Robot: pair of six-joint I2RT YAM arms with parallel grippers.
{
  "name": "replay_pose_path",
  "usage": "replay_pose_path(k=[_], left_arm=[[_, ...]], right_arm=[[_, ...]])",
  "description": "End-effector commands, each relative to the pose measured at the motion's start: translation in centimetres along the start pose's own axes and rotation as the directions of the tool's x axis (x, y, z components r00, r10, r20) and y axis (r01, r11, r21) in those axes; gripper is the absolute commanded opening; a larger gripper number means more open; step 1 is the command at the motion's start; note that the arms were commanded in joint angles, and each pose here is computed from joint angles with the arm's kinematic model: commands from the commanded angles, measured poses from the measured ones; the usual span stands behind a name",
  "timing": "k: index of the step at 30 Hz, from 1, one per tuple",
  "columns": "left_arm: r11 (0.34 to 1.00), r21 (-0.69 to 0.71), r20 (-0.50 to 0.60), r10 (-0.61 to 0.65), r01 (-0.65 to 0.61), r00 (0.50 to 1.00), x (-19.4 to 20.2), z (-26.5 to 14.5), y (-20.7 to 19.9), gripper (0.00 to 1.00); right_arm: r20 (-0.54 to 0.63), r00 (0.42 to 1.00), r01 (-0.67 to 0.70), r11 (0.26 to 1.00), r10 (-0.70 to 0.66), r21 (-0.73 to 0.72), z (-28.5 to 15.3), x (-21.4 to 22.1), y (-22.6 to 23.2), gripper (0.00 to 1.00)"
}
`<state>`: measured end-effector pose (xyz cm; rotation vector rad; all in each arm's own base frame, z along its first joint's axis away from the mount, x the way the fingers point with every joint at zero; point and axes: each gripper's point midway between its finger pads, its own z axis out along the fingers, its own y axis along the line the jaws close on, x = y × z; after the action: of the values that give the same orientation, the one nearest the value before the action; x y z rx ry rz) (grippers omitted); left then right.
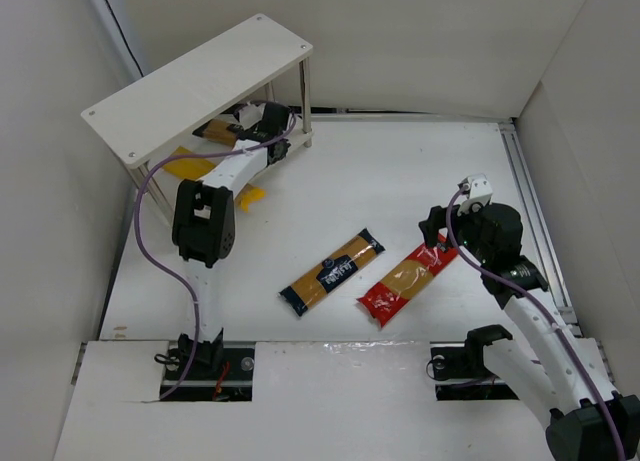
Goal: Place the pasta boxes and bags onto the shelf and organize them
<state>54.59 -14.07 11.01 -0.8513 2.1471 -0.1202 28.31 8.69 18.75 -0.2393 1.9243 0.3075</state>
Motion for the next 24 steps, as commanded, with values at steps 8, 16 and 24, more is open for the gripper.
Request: replay_pose_path(k=[8, 16, 24], left_arm=[[0.992, -0.123, -0.006, 0.028, -0.029, 1.0, 0.6, -5.0, 6.7, 0.0], [0.991, -0.023, 0.009, 0.133, -0.133, 0.991, 0.8, -8.1, 4.7, 0.92], [0.812, 0.22, 0.021, 0.55, -0.541, 0.835, 9.2, -16.1, 1.8, 1.0]], right_arm=[[0.076, 0.997, 0.007, 1.0, -0.005, -0.017, -0.1, -2.2, 0.4, 0.95], [0.083, 0.997, 0.01, 0.999, -0.006, -0.038, -0.3, -2.4, 0.8, 0.95], [0.098, 0.995, 0.03, 0.993, -0.018, -0.116, -0.6, -2.7, 2.2, 0.96]])
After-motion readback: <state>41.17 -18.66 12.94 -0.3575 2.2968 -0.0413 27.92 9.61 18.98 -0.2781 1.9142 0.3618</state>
